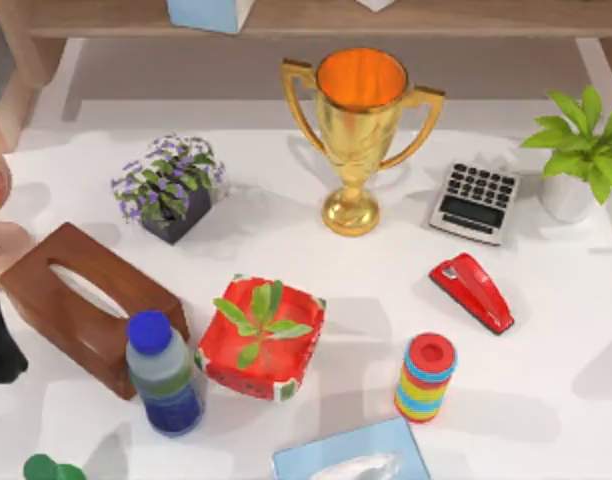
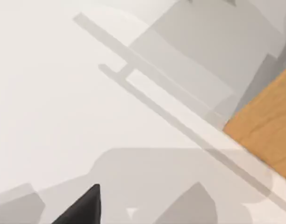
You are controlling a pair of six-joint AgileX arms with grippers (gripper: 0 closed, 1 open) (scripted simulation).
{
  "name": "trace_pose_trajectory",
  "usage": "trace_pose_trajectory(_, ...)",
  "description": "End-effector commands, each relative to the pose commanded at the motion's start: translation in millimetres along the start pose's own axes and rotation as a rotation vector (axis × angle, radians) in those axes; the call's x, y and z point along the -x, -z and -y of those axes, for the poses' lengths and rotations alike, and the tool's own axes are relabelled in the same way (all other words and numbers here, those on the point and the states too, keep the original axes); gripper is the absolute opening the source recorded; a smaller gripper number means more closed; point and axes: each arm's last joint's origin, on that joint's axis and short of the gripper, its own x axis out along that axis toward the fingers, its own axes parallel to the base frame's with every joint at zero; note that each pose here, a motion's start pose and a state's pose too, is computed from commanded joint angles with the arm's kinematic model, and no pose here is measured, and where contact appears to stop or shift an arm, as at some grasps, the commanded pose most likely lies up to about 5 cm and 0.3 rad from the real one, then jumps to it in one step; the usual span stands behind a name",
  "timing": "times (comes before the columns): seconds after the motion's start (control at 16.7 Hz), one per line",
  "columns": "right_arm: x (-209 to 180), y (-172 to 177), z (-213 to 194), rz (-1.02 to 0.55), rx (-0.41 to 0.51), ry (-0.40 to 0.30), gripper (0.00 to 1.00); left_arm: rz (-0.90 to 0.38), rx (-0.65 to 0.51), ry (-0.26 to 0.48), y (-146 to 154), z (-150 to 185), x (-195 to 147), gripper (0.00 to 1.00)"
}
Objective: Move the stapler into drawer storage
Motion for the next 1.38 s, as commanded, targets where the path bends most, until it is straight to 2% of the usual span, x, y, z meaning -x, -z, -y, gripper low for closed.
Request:
trace_pose_trajectory(0.12,-14,-22,-7,-0.092,-0.158,-0.150,1.00,0.000,0.000,0.000,0,0,0,1.00)
trace_pose_trajectory(0.24,-28,-53,-12,-0.215,-0.269,-0.273,1.00,0.000,0.000,0.000,0,0,0,1.00)
trace_pose_trajectory(0.36,-41,-91,-18,-0.356,-0.330,-0.359,1.00,0.000,0.000,0.000,0,0,0,1.00)
trace_pose_trajectory(0.48,-52,-133,-27,-0.498,-0.339,-0.408,1.00,0.000,0.000,0.000,0,0,0,1.00)
trace_pose_trajectory(0.72,-73,-211,-61,-0.732,-0.256,-0.423,1.00,0.000,0.000,0.000,0,0,0,1.00)
trace_pose_trajectory(0.9,-96,-250,-94,-0.846,-0.159,-0.400,1.00,0.000,0.000,0.000,0,0,0,1.00)
trace_pose_trajectory(1.14,-123,-268,-125,-0.922,-0.063,-0.368,1.00,0.000,0.000,0.000,0,0,0,1.00)
trace_pose_trajectory(1.38,-125,-269,-128,-0.926,-0.054,-0.364,1.00,0.000,0.000,0.000,0,0,0,1.00)
